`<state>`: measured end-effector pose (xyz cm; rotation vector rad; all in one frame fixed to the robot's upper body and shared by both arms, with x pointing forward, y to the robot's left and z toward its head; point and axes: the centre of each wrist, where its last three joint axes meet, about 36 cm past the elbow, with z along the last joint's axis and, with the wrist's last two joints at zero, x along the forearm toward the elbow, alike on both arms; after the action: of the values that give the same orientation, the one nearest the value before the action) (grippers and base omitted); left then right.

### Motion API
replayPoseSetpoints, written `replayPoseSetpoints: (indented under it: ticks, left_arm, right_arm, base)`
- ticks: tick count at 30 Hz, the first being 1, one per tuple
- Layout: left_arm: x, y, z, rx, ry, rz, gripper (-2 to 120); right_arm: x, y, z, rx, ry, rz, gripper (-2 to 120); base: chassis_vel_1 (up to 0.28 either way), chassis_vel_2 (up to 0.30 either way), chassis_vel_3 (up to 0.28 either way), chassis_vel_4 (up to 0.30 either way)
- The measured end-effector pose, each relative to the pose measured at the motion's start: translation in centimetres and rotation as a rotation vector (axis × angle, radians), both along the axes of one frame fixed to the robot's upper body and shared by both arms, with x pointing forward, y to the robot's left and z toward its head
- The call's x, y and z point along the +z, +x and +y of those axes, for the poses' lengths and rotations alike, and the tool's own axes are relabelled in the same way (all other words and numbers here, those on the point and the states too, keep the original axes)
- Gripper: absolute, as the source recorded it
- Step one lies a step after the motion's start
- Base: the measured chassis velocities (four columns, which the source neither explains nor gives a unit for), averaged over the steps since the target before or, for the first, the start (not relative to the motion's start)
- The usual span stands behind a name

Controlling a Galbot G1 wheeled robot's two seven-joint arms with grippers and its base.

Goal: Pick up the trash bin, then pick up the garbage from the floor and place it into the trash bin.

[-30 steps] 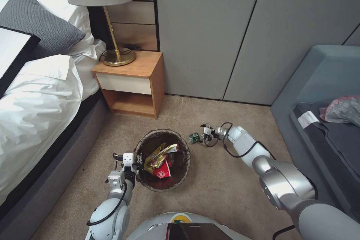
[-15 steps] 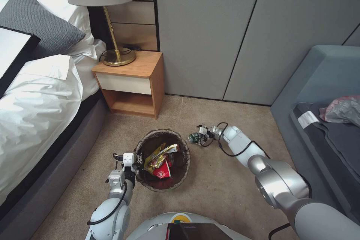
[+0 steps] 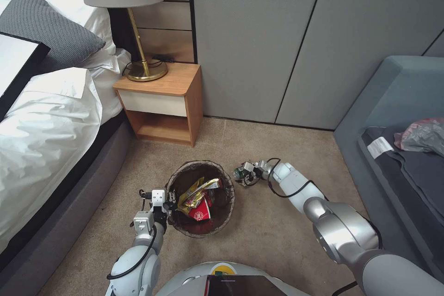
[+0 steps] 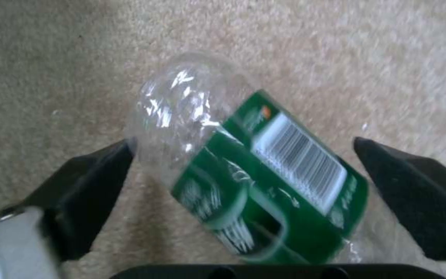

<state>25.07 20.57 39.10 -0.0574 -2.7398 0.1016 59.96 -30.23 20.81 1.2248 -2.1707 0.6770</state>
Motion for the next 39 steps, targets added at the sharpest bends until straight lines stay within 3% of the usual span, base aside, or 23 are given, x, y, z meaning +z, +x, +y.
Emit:
replayPoseSetpoints:
  ticks: [12, 14, 15, 20, 24, 28, 34, 38, 39]
  left_arm:
    - [0.1, 0.1, 0.0, -0.001, -0.001, -0.003, 2]
    - [0.1, 0.1, 0.0, -0.001, -0.002, -0.004, 2]
    - [0.1, 0.2, 0.1, -0.001, -0.004, -0.005, 2]
    - [0.2, 0.4, 0.2, 0.004, -0.008, -0.008, 2]
    - [0.1, 0.4, 0.2, 0.004, -0.008, -0.007, 2]
    - [-0.1, 0.5, 0.2, 0.004, -0.008, -0.002, 2]
    - [-0.7, 0.5, 0.2, 0.002, -0.006, 0.014, 2]
    - [-1.0, 0.7, 0.2, -0.001, -0.004, 0.020, 2]
    - [-1.0, 0.7, 0.2, -0.001, -0.004, 0.020, 2]
  right_arm:
    - [-0.7, -1.0, -1.6, -0.055, 0.012, 0.029, 51]
    - [-0.7, -1.0, -1.6, -0.055, 0.011, 0.029, 48]
    - [-0.6, -1.0, -1.6, -0.055, 0.011, 0.028, 41]
    - [-0.5, -0.9, -1.6, -0.058, 0.014, 0.018, 30]
    - [-0.6, -1.0, -1.5, -0.071, 0.029, -0.005, 30]
    - [-0.5, -1.2, -1.2, -0.098, 0.080, -0.095, 30]
    - [1.3, -1.4, 0.7, -0.175, 0.259, -0.285, 30]
    - [5.5, -3.0, 4.1, -0.211, 0.470, -0.438, 30]
    - [5.5, -3.0, 4.1, -0.211, 0.470, -0.438, 30]
  base:
    - [0.000, 0.000, 0.000, 0.000]
    - [0.000, 0.000, 0.000, 0.000]
    - [0.000, 0.000, 0.000, 0.000]
    - [0.000, 0.000, 0.000, 0.000]
    - [0.000, 0.000, 0.000, 0.000]
    - [0.000, 0.000, 0.000, 0.000]
    - [0.000, 0.000, 0.000, 0.000]
    - [0.000, 0.000, 0.000, 0.000]
    - [0.000, 0.000, 0.000, 0.000]
